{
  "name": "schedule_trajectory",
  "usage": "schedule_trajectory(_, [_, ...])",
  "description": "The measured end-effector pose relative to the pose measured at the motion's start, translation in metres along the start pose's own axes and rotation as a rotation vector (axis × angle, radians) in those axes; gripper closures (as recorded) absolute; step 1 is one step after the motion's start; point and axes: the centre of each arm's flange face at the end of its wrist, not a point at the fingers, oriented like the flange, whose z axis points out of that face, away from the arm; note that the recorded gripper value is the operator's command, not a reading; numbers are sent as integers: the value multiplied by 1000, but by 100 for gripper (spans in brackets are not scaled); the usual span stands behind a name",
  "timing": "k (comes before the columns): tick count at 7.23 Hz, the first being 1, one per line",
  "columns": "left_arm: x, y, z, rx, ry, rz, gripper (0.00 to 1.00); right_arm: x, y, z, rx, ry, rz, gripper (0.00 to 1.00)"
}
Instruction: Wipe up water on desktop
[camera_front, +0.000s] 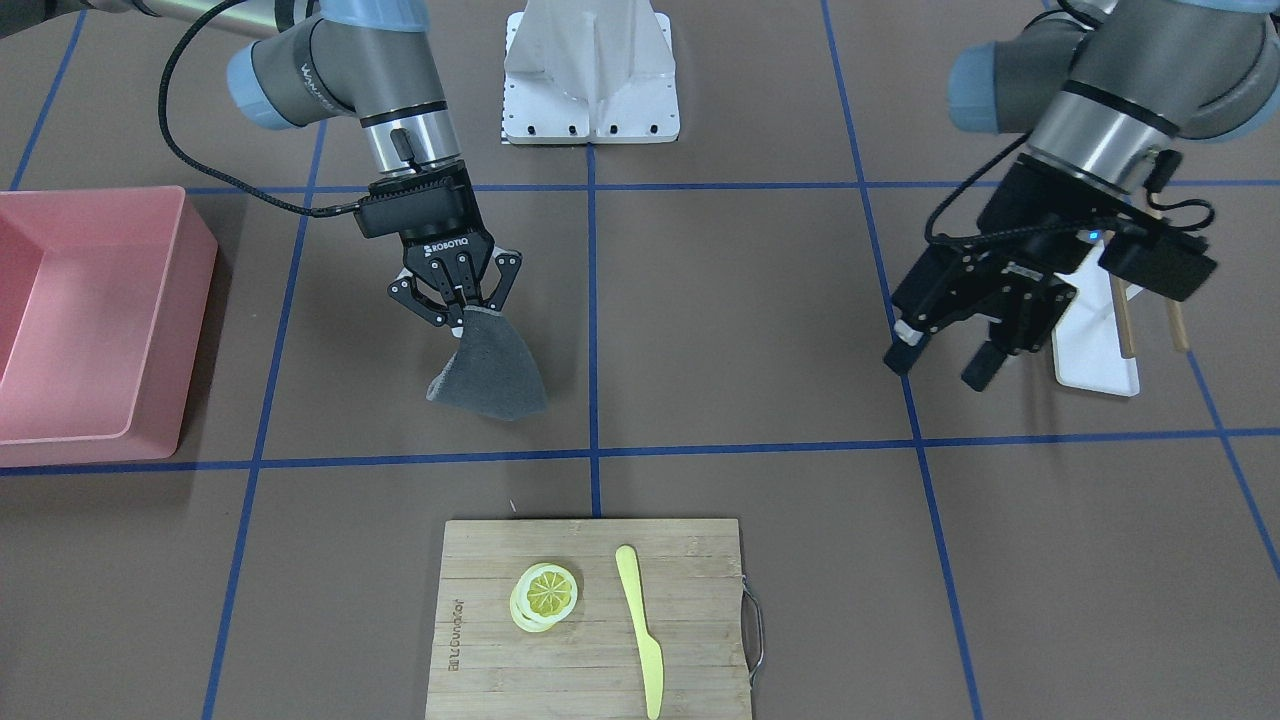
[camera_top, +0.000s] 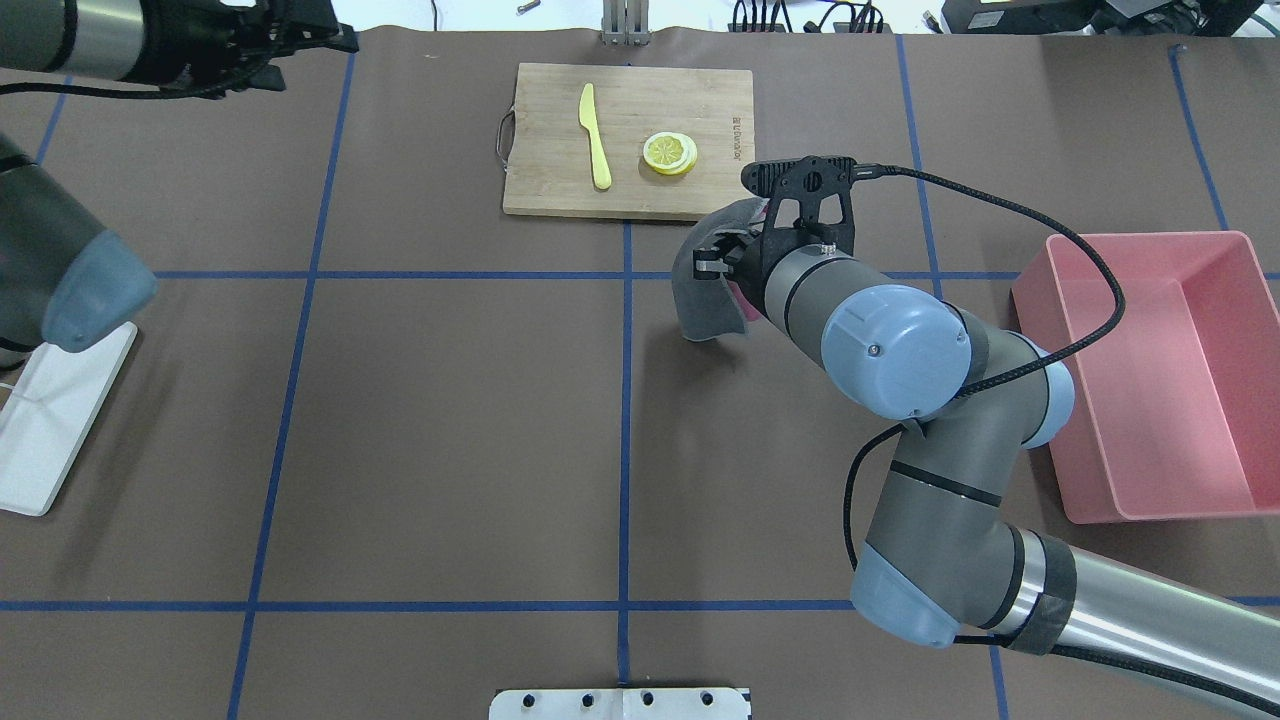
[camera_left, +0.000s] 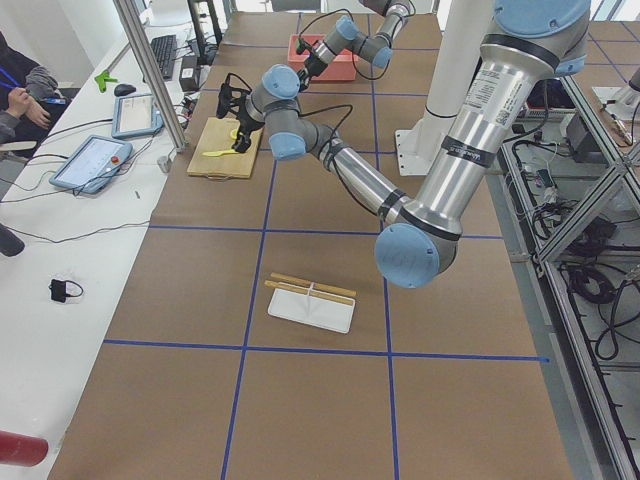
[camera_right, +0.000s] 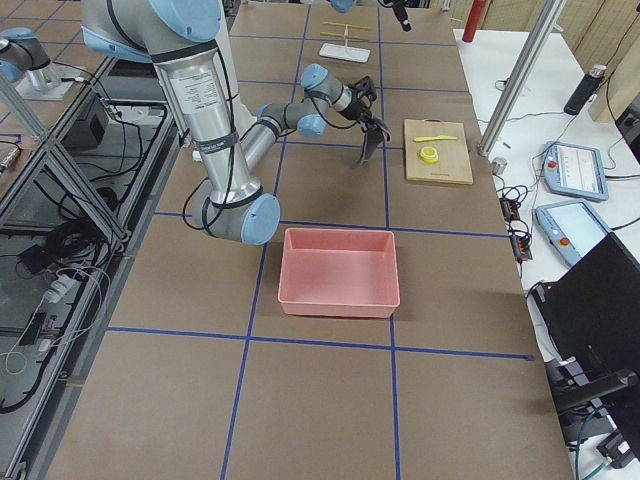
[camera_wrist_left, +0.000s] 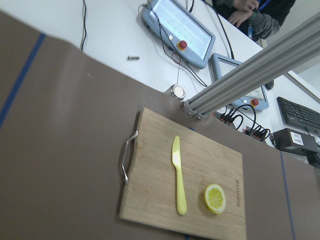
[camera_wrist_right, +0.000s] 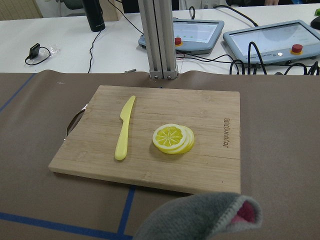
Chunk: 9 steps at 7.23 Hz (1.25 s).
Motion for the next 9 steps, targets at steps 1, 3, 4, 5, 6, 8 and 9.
schedule_trajectory(1, [-36, -4, -6, -6, -68, 156, 1, 1, 0, 0, -1, 1, 0, 100])
schedule_trajectory(3, [-115, -13, -29, -59, -216, 434, 1, 2, 0, 0, -1, 2, 0, 100])
schedule_trajectory(4, [-160, -19, -49, -105, -297, 538, 1, 2, 0, 0, -1, 2, 0, 100])
schedule_trajectory(5, [-198, -22, -67, -163, -359, 590, 1, 3, 1, 1, -1, 4, -1, 100])
schedule_trajectory(6, [-231, -24, -85, -240, -392, 580, 1, 4, 2, 1, -2, 5, -2, 100])
schedule_trajectory(8, [-292, -35, -133, -384, -404, 488, 1, 7, 2, 1, -3, 4, -9, 100])
schedule_trajectory(9, [-324, -36, -152, -429, -417, 418, 1, 7, 1, -2, 0, 0, -11, 100])
